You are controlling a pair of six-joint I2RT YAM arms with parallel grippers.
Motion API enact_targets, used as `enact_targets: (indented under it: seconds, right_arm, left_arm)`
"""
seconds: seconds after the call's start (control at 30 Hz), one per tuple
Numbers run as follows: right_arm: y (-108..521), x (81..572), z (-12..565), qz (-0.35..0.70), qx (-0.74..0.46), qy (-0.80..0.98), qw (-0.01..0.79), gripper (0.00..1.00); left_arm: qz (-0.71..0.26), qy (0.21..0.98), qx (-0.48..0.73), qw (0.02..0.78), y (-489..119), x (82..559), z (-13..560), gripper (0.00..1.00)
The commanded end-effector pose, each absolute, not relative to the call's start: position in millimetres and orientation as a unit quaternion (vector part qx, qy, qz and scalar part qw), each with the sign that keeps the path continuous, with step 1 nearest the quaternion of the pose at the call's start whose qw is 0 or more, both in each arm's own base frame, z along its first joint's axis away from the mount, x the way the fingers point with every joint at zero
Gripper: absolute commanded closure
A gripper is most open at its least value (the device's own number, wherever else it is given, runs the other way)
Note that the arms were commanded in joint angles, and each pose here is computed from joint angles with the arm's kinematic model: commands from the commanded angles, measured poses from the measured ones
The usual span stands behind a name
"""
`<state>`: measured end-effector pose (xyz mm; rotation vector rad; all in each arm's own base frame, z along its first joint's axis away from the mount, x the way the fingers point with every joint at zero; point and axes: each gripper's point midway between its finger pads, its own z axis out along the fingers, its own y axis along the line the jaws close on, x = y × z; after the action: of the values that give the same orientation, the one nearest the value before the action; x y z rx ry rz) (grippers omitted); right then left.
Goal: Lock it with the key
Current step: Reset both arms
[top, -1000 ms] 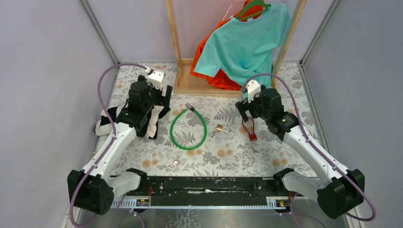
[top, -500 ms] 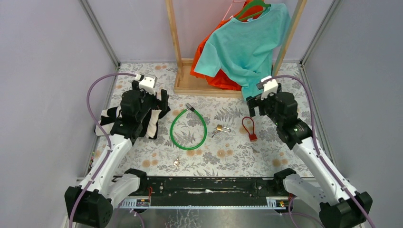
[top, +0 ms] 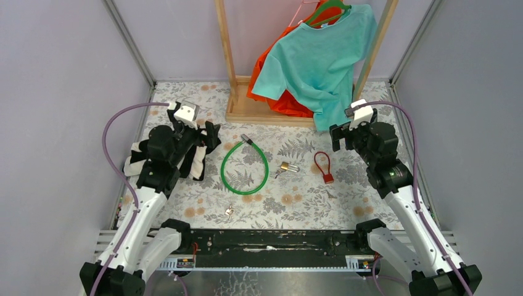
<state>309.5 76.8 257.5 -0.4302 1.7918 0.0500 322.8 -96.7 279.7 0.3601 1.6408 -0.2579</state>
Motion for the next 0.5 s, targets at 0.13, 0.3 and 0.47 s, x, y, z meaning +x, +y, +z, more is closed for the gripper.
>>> enact_targets:
  seconds: [0.13, 0.3, 0.47]
  right_arm:
    - [85.8, 306.8, 260.4, 0.045, -0.206, 0.766, 0.608, 0.01]
    - [83.7, 307.5, 259.4, 0.038, -0.206, 0.766, 0.608, 0.01]
    - [84.7, 307.9, 257.4, 0.040, -0.209, 0.768, 0.604, 0.01]
  left_arm:
    - [-0.114, 0.705, 0.171, 0.679, -95.3, 317.1, 295.6, 0.00]
    - [-0.121, 0.709, 0.176, 0.673, -97.6, 315.6, 293.6, 0.00]
    - [-0.125, 0.715, 0.178, 0.664, -99.1, 316.5, 288.8, 0.00]
